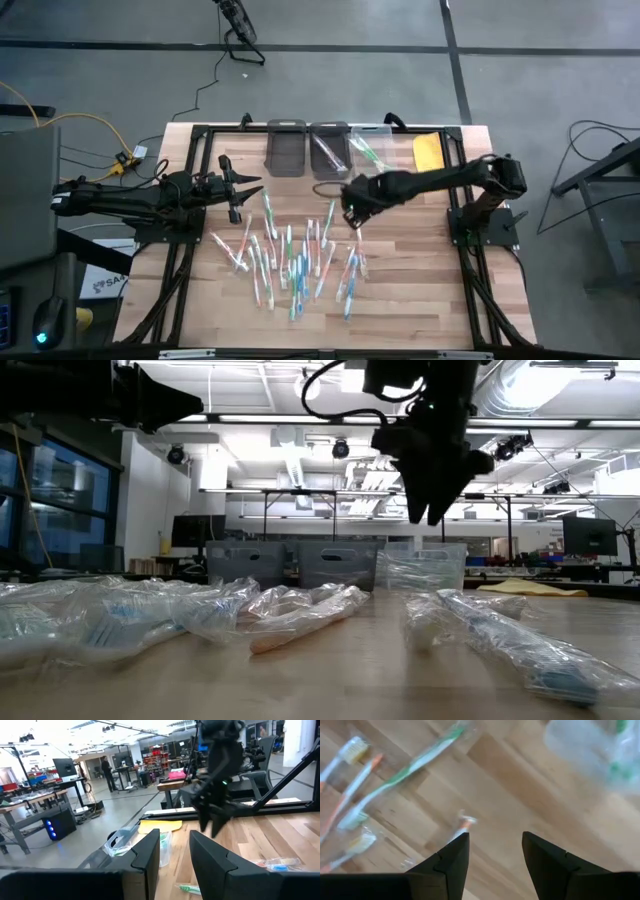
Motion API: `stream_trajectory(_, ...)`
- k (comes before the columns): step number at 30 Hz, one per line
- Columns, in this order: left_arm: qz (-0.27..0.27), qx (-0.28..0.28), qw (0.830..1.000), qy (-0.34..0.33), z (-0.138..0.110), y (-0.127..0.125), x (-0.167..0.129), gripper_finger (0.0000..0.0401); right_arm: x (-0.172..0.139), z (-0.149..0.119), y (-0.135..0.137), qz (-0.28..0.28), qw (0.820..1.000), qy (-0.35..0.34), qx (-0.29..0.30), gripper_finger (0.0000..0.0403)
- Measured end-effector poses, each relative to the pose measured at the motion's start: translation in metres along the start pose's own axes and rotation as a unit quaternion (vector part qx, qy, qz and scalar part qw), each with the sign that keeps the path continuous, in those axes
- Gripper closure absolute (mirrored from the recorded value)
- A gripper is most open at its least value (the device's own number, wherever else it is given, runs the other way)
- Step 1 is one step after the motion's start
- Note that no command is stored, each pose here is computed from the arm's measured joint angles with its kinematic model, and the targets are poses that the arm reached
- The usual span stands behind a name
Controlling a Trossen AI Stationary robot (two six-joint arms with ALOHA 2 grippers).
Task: Pick & Place Toothbrushes
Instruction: Put the orange toothbrush into the right black bin
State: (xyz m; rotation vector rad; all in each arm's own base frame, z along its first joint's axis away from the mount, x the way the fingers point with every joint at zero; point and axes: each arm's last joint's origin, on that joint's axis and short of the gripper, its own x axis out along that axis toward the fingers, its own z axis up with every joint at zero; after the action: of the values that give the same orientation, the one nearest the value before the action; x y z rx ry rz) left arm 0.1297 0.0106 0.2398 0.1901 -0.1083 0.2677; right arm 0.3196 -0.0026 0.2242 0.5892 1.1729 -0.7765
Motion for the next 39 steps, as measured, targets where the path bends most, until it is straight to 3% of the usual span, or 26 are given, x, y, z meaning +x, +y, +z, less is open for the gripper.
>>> stream_trajectory(5,0.000,-0.002,1.000,0.000,0.000,0.000,0.000,0.0300,0.022,-0.022,0.008,0.016,1.000,-0.004,0.023,0.0227)
stream_trajectory(13,-0.004,-0.012,1.000,0.010,-0.002,-0.001,0.000,0.0300,0.043,-0.031,0.008,0.053,0.997,-0.016,0.053,0.0227)
stream_trajectory(28,-0.007,-0.019,1.000,0.017,-0.003,-0.001,0.000,0.0300,0.078,-0.042,0.022,0.057,0.997,0.027,0.037,0.0232)
stream_trajectory(32,-0.007,-0.020,1.000,0.017,-0.003,-0.001,0.000,0.0300,0.080,-0.042,0.022,0.053,0.998,0.032,0.026,0.0267)
stream_trajectory(39,-0.007,-0.020,1.000,0.017,-0.003,-0.001,0.000,0.0300,0.080,-0.040,0.018,0.052,0.998,0.035,-0.004,0.0376)
